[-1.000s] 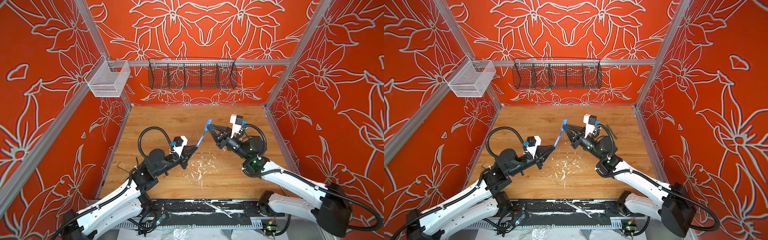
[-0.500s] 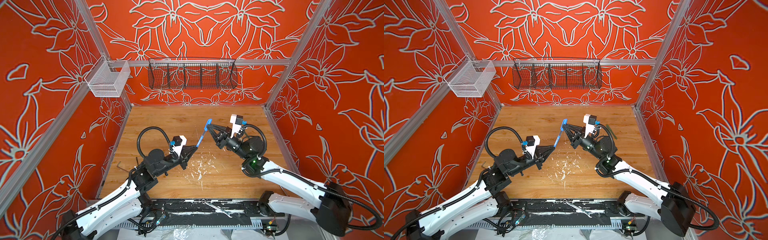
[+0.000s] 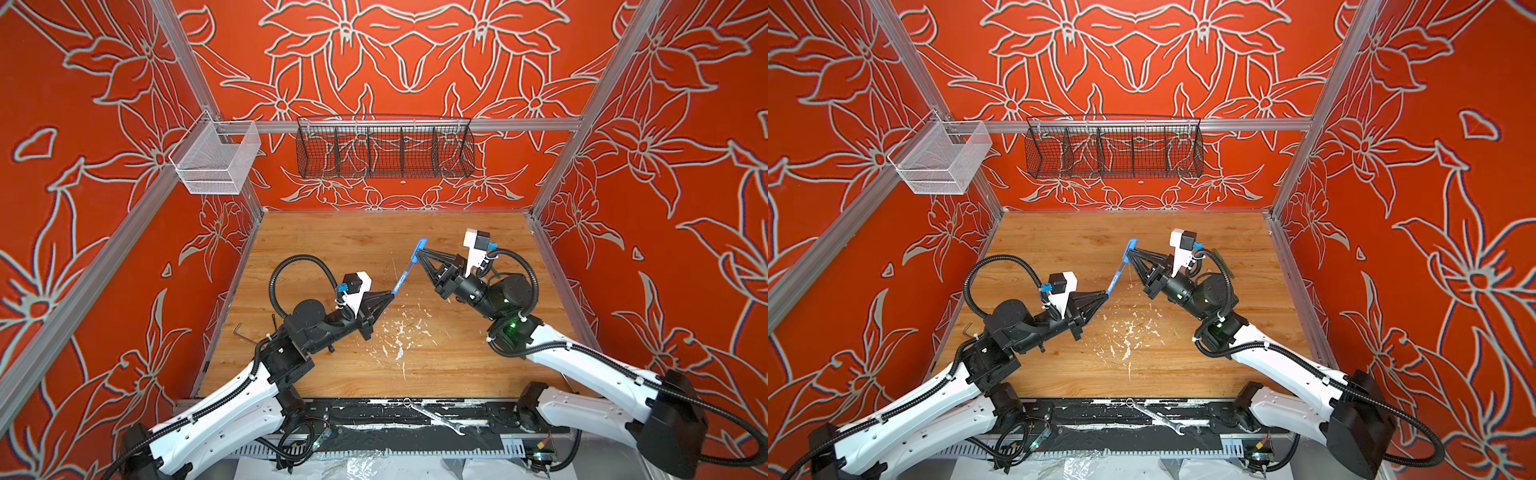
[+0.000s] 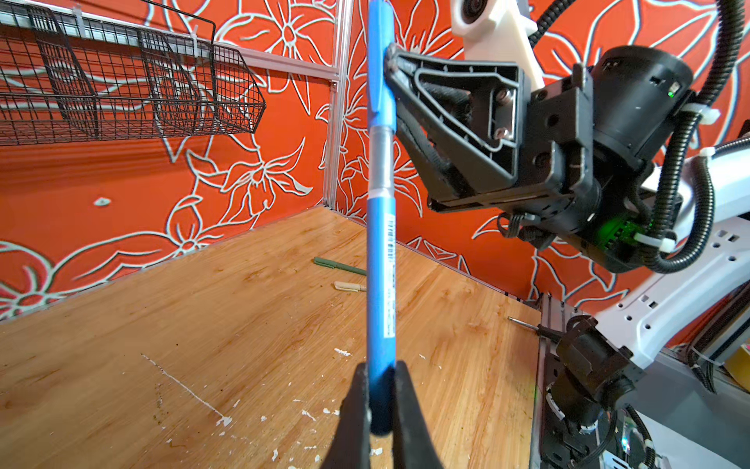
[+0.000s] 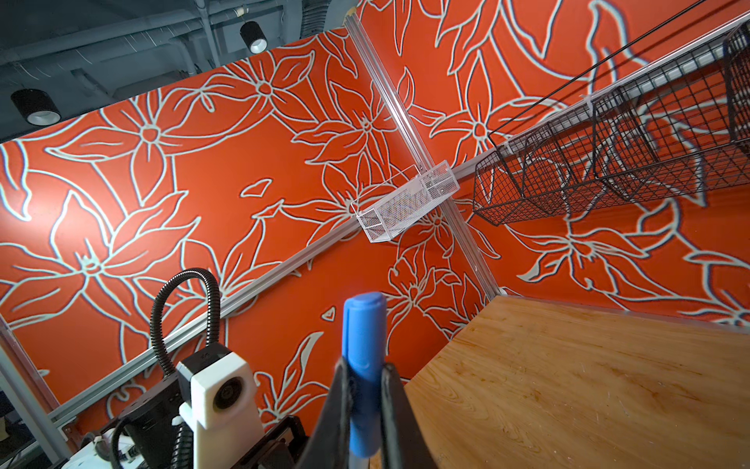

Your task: Insert the pens into the pen caps

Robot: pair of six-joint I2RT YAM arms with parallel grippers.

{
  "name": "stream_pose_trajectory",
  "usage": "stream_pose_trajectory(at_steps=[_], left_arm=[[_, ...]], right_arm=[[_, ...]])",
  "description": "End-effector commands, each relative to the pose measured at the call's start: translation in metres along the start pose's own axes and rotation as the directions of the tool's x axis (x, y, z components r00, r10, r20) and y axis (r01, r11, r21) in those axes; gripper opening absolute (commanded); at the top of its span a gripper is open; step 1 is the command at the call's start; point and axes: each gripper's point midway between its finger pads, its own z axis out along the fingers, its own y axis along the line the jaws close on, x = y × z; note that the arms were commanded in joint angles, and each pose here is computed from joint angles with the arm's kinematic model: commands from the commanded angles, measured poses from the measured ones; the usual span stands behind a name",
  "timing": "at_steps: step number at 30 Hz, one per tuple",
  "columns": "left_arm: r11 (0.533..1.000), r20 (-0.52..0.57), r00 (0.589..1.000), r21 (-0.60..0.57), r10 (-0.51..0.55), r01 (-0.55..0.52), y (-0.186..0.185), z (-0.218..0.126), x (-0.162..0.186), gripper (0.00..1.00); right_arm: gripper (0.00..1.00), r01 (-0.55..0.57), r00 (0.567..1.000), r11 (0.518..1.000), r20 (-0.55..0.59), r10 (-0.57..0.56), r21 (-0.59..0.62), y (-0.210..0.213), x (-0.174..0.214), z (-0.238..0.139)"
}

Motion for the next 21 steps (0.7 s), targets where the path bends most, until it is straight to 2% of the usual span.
stream_pose_trajectory(at_steps=[1, 11, 21], left_arm=[[0.999, 0.159, 0.986, -0.012, 0.049, -0.047, -0.003, -0.007, -0.049, 0.0], [0.999, 0.184, 0.983, 0.054, -0.019, 0.009, -0.011, -0.007, -0.049, 0.0], [0.999, 0.165, 0.986, 0.047, -0.013, 0.006, -0.01, -0.008, -0.041, 0.0]], right_arm=[[0.0, -0.064, 0.99, 0.998, -0.131, 0.06, -0.027, 0.002, 0.033, 0.001], [0.0, -0.051, 0.997, 0.999, -0.053, 0.05, -0.009, -0.01, 0.035, 0.001], [0.0, -0.106, 0.991, 0.994, -0.076, 0.108, 0.029, -0.012, 0.032, 0.003]])
